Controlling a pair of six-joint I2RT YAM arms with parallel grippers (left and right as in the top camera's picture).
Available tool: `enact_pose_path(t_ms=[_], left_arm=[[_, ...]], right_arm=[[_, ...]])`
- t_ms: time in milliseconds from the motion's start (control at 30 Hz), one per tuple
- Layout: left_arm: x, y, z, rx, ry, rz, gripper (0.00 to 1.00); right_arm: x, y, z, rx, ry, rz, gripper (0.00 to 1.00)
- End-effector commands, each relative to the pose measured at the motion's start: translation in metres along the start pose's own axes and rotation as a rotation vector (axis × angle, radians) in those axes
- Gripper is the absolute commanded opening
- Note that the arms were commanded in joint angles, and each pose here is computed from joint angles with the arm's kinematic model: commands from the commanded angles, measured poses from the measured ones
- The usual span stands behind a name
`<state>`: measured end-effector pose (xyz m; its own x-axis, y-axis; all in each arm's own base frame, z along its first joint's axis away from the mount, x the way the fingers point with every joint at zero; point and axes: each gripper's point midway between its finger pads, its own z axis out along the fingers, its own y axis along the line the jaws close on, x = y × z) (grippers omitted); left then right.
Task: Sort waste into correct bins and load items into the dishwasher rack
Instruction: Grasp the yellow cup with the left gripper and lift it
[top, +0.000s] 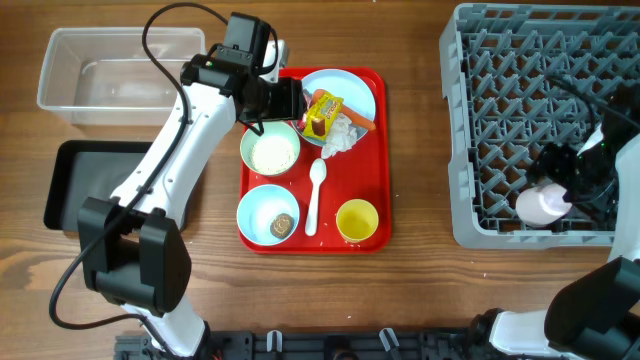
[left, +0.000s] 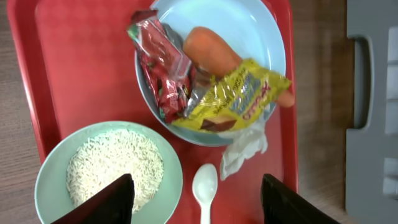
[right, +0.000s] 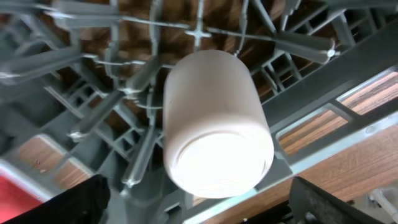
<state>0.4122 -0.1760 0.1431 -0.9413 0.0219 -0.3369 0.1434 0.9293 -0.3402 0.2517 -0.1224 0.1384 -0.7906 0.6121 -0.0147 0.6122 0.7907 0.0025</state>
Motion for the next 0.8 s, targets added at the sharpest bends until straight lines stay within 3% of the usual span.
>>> enact_pose_path(t_ms=[0,100,200,333,400,433,600,633,733,767], left_arm=[[0.031,-0.034,-0.005,0.124,0.096,0.192,0.65],[0.084,-0.062,-0.007,0.194,0.273,0.338,0.69],[0.123,-0.087,-0.006,0.206,0.381,0.438,0.70],[0.178,-0.079,0.024,0.110,0.516,0.512,0.72],[0.187,-0.078,0.033,0.105,0.531,0.522,0.68],[0.189,-0.076,0.037,0.101,0.533,0.523,0.64],[0.185,-0.065,0.052,0.040,0.489,0.484,0.26],[0.186,-0.064,0.057,0.040,0.478,0.473,0.24],[0.187,-0.062,0.063,0.042,0.465,0.469,0.04],[0.186,-0.063,0.064,0.044,0.462,0.470,0.04]], right_arm=[[-0.012,0.022,-0.071,-0.139,-0.212,-0.071,0.97],[0.000,0.036,-0.114,-0.231,-0.342,-0.128,0.97],[0.010,0.047,-0.121,-0.251,-0.359,-0.176,0.96],[0.017,0.071,-0.116,-0.261,-0.335,-0.278,0.97],[0.015,0.074,-0.114,-0.262,-0.333,-0.284,0.97],[0.014,0.074,-0.114,-0.262,-0.334,-0.284,0.97],[0.010,0.075,-0.114,-0.264,-0.346,-0.287,0.97],[0.010,0.075,-0.114,-0.263,-0.346,-0.293,0.97],[0.010,0.075,-0.114,-0.263,-0.347,-0.293,0.97],[0.010,0.075,-0.114,-0.263,-0.346,-0.292,0.97]])
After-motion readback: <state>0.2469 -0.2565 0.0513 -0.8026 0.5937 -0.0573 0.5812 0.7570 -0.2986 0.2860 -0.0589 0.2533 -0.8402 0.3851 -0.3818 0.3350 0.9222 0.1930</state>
